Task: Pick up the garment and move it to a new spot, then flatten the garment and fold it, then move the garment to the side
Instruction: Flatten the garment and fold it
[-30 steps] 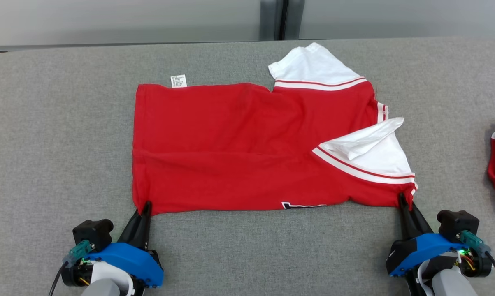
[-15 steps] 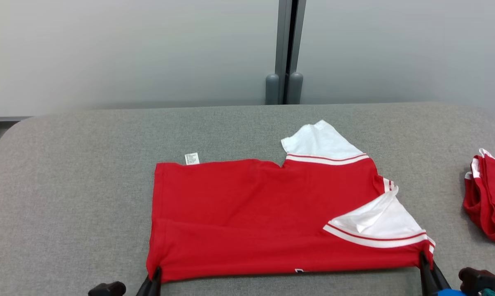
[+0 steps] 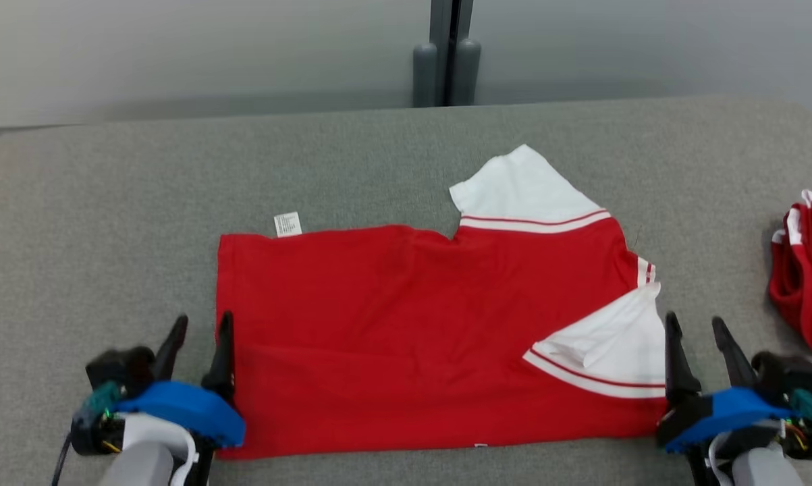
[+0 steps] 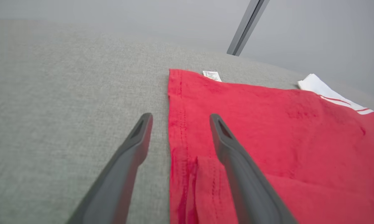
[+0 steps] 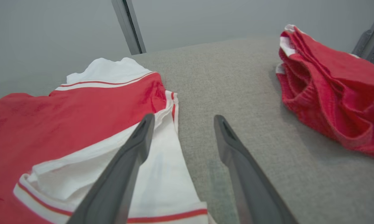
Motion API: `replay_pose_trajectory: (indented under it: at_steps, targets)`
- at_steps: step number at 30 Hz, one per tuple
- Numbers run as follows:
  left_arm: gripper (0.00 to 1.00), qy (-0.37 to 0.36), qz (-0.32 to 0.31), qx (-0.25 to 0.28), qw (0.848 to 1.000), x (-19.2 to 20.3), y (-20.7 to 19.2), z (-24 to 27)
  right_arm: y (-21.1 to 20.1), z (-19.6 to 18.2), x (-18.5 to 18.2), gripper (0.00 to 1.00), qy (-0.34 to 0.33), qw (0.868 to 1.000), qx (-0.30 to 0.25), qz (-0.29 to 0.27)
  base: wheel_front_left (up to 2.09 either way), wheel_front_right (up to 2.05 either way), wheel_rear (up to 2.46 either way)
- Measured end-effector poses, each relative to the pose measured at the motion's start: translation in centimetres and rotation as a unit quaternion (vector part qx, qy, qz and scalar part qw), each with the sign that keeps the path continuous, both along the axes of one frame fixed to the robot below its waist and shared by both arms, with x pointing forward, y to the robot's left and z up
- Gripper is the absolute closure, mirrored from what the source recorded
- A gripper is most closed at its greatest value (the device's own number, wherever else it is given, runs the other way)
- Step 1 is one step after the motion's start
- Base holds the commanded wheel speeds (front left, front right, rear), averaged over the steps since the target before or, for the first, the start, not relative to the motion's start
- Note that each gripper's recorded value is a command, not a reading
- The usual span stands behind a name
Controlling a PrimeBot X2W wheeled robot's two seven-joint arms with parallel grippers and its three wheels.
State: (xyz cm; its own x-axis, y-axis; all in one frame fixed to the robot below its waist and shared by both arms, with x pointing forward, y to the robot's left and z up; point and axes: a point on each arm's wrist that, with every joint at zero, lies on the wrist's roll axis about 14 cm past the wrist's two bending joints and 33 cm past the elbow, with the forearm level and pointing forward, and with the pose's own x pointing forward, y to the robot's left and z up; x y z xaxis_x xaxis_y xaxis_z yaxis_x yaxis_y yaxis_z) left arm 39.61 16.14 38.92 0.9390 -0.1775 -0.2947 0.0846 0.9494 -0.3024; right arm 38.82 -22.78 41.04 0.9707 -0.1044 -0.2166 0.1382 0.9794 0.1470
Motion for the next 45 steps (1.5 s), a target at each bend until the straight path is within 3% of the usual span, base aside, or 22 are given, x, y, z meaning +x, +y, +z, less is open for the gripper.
replay_pose_trajectory:
  at_steps: [8, 18, 20, 22, 35, 45]
  targets:
    - [0.00, 0.008, -0.036, 0.026, 0.999, 8.2, 0.1, -0.4, 2.4, 0.9, 6.0, 0.00, -0.025, 0.998, -0.020, 0.049, 0.00, 0.00, 0.00]
    - [0.00, 0.073, -0.081, 0.038, 0.993, 9.9, -1.0, -4.2, 3.9, 1.3, 10.8, 0.00, -0.039, 0.994, -0.052, 0.086, 0.00, 0.00, 0.00]
    - [0.34, 0.073, -0.087, 0.034, 0.993, 9.8, -1.3, -4.3, 4.3, 1.2, 11.9, 0.00, -0.031, 0.993, -0.068, 0.097, 0.00, 0.00, 0.00]
    - [1.00, 0.066, -0.088, 0.038, 0.993, 10.0, -1.0, -4.2, 4.7, 1.6, 13.4, 0.00, -0.028, 0.990, -0.085, 0.107, 0.00, 0.00, 0.00]
    - [1.00, 0.001, -0.071, 0.027, 0.997, 11.3, 0.3, -0.8, 7.7, 1.5, 22.0, 0.00, 0.074, 0.973, -0.166, 0.140, 0.00, 0.00, 0.00]
    - [1.00, -0.002, -0.055, 0.020, 0.998, 10.3, 1.3, -1.2, 9.0, -3.7, 23.9, 0.00, 0.186, 0.955, -0.184, 0.138, 0.00, 0.00, 0.00]
